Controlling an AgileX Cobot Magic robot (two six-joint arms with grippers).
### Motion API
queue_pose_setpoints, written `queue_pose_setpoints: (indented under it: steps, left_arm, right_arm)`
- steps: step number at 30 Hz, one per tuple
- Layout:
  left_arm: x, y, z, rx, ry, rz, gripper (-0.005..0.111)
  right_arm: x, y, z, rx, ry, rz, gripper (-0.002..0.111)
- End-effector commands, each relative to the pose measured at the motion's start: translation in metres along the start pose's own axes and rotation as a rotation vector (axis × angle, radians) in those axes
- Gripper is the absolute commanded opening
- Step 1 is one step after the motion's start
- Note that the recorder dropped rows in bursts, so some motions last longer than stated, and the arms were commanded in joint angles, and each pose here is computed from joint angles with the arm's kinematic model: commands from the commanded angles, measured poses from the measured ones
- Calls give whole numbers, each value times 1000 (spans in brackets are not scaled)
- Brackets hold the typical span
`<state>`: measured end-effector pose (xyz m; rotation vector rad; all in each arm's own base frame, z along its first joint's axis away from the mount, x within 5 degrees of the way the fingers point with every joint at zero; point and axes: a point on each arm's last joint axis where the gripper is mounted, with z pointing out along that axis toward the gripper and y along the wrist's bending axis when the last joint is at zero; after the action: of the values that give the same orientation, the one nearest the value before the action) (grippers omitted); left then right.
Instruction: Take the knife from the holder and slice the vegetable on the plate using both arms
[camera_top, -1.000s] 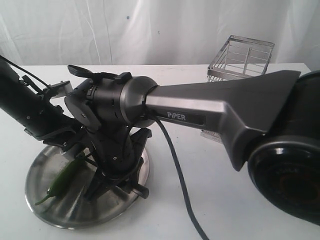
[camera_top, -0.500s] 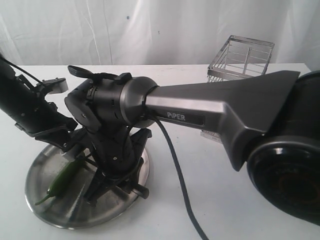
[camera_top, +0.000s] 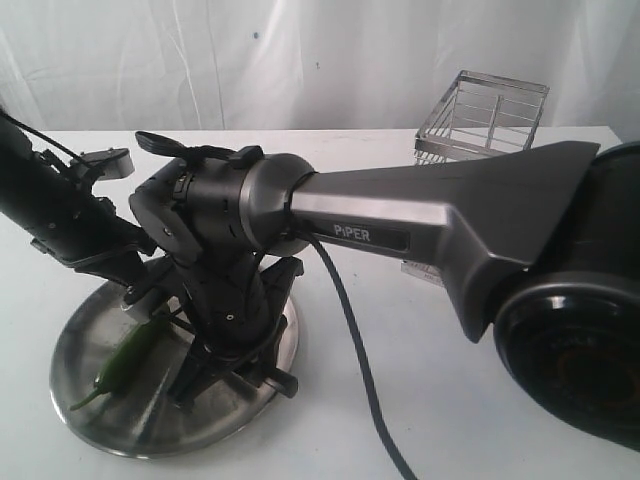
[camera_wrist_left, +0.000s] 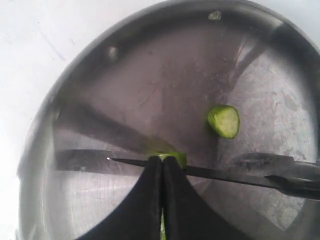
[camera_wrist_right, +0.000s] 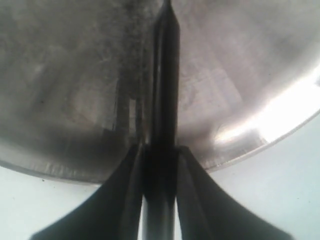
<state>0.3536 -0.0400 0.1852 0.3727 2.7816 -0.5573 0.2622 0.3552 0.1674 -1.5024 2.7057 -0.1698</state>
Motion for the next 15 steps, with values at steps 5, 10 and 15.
queue_pose_setpoints:
  steps: [5,10,15]
  left_arm:
    - [7,14,41,33,83,-75,0]
    - [11,18,53,53,122,-100,0]
    - [0,5,18,31,16,-54,0]
  right_arm:
    - [-1,0,-2,2,-9,-11,1]
    - [-1,0,-2,2,-9,-11,1]
    - [-1,0,-2,2,-9,-8,1]
